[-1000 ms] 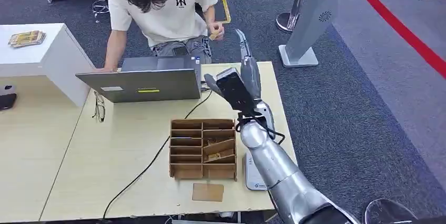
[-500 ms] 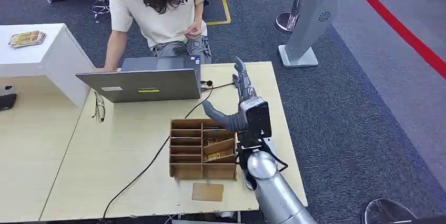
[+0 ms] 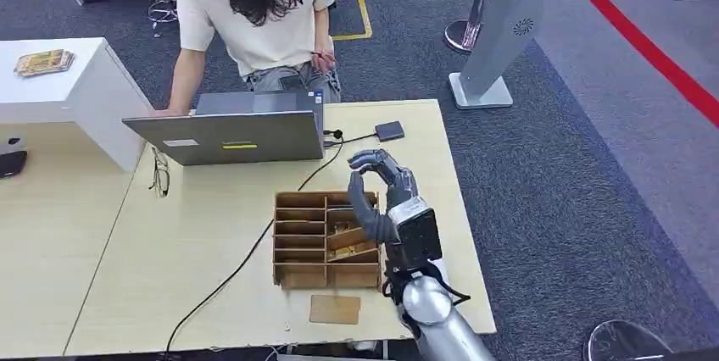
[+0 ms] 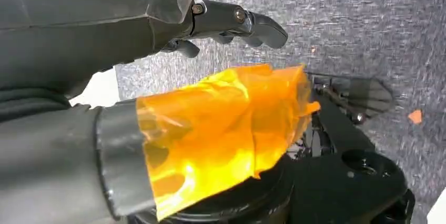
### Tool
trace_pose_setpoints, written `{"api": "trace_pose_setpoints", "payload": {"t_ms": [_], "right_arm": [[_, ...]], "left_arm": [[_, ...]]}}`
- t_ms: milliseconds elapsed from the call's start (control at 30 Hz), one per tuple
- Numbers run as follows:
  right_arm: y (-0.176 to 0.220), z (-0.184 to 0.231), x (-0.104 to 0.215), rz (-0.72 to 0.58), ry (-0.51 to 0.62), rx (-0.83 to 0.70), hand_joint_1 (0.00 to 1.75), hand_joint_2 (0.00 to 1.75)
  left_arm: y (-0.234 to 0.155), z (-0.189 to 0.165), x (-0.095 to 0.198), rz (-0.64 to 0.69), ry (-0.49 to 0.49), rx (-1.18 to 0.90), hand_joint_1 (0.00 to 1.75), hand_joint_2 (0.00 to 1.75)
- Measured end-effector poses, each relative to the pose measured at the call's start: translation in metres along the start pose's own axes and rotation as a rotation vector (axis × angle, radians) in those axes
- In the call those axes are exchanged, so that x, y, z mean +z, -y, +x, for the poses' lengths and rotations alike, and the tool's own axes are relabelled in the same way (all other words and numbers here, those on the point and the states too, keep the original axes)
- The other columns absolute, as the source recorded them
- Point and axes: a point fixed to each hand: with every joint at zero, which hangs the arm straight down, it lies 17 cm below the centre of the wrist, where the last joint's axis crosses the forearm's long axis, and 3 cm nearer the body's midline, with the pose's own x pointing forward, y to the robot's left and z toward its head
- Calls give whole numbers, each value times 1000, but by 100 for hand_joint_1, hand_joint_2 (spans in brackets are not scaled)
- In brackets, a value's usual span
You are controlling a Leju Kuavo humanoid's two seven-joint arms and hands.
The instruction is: Pass the card to the sensor for recognition and then transmit it.
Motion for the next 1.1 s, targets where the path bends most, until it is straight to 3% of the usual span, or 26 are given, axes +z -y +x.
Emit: {"api": "trace_pose_setpoints", "payload": {"t_ms": [67, 100, 133, 167, 233, 267, 333, 400, 667, 733, 800, 933, 967, 1100], "right_arm": [[-4, 2, 4, 18, 17, 60, 175, 175], [-5, 3, 5, 25, 24, 88, 162, 175], [-5, 3, 7, 25, 29, 114, 162, 175], [-6, 4, 8, 30, 37, 141, 143, 175], [-6, 6, 10, 32, 51, 191, 143, 175], [-5, 7, 11, 31, 56, 213, 133, 175], [-5, 8, 13, 34, 67, 250, 59, 175], [-5, 10, 15, 32, 78, 294, 19, 175], [-10, 7, 25, 75, 126, 563, 21, 175], [-11, 5, 26, 83, 122, 574, 44, 175], [-10, 4, 27, 86, 125, 587, 44, 175], [-9, 4, 29, 91, 138, 646, 66, 175], [-9, 3, 30, 94, 143, 663, 87, 175], [-8, 1, 33, 104, 151, 723, 91, 175]], "left_arm": [[-3, 0, 1, 3, 1, 3, 0, 0], [-4, 0, 1, 4, 2, 5, 0, 0], [-6, 0, 1, 5, -2, 5, 0, 0], [-6, 0, 1, 5, -2, 8, 0, 0], [-9, 1, 2, 9, 1, 9, 0, 0], [-10, 0, 2, 7, 0, 11, 0, 0], [-13, -1, 2, 12, -2, 14, 0, 0], [-14, 0, 2, 14, -1, 17, 0, 0], [-20, -3, 3, 18, -8, 13, 0, 0], [-22, -4, 3, 22, -9, 13, 0, 0], [-23, -4, 3, 23, -9, 14, 0, 0], [-24, -7, 3, 23, -13, 3, 0, 0], [-25, -7, 3, 25, -13, -3, 0, 0], [-26, -11, 3, 27, -10, -20, 0, 0]]}}
